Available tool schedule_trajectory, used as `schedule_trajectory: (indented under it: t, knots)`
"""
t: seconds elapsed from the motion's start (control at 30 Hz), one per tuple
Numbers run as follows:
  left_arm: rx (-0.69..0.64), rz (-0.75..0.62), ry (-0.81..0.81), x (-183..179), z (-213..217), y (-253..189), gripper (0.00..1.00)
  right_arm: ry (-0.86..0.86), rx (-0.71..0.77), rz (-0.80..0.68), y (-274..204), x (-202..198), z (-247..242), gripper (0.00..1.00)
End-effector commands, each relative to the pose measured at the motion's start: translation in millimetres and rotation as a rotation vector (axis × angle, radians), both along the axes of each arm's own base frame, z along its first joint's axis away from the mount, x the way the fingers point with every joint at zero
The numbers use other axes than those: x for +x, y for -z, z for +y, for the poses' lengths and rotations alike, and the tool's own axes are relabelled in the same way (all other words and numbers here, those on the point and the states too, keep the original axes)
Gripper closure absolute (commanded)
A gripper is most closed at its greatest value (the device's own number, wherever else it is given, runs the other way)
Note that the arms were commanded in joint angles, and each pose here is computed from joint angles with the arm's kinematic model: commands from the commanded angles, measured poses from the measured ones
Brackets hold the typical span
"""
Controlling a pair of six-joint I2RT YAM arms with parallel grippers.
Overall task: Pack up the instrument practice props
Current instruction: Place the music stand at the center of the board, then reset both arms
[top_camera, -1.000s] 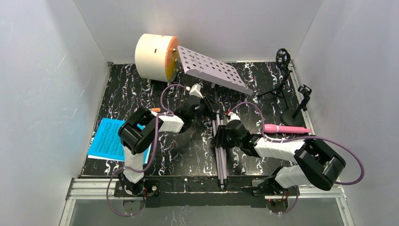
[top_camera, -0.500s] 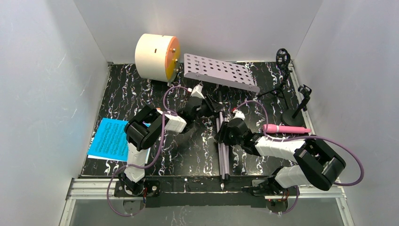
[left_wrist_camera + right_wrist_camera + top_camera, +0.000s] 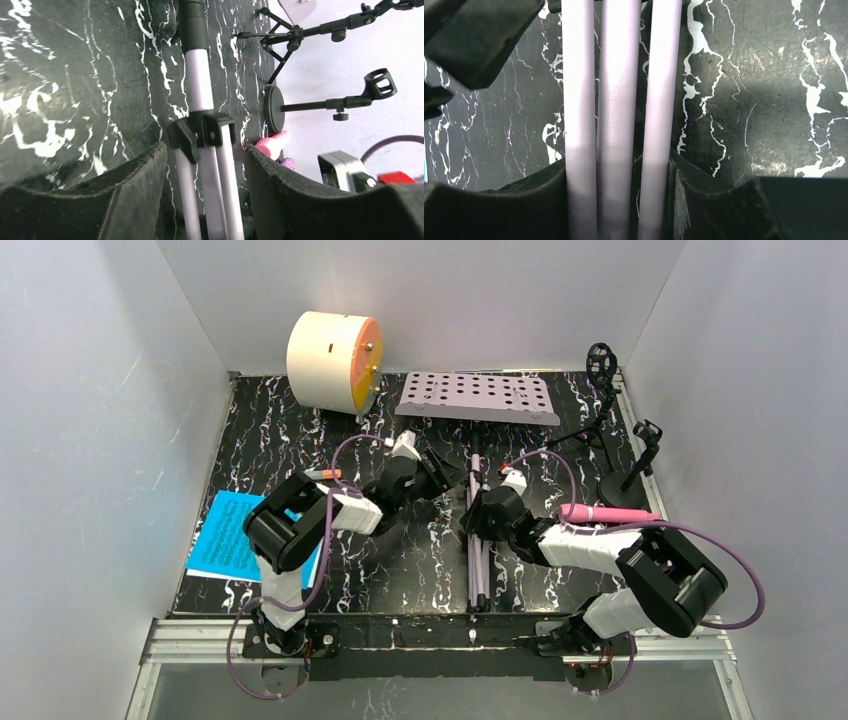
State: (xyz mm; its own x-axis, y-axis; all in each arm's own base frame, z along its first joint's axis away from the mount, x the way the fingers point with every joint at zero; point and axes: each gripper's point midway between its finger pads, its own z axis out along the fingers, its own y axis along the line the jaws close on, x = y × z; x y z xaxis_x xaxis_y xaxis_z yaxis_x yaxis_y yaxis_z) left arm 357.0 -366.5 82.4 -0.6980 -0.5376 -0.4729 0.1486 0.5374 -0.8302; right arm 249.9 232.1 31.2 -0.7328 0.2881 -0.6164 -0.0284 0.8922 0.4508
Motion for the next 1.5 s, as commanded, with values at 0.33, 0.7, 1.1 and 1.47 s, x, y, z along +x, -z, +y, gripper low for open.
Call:
schedule_trajectory:
  t: [0.33, 0.7, 1.1, 1.47]
  knots:
    - [0.135, 0.025, -0.178, -8.1, 138.8, -28.1, 0.33, 0.053, -0.05, -0.044, -10.4, 21.4, -5.9, 0.23]
    - [0.481, -0.119, -0.366, -42.3, 236.3, -114.4, 0.1, 0.067, -0.108, -0.198, -76.4, 26.2, -32.6, 0.01]
    - [0.667, -0.516, -0.59, -119.6, 331.3, -252.9, 0.02, 0.198, -0.219, -0.517, -218.3, 9.1, -114.5, 0.01]
    - [0.653, -0.763, -0.814, -190.6, 391.1, -307.5, 0.02, 0.275, -0.189, -0.804, -309.8, -44.5, -188.2, 0.01]
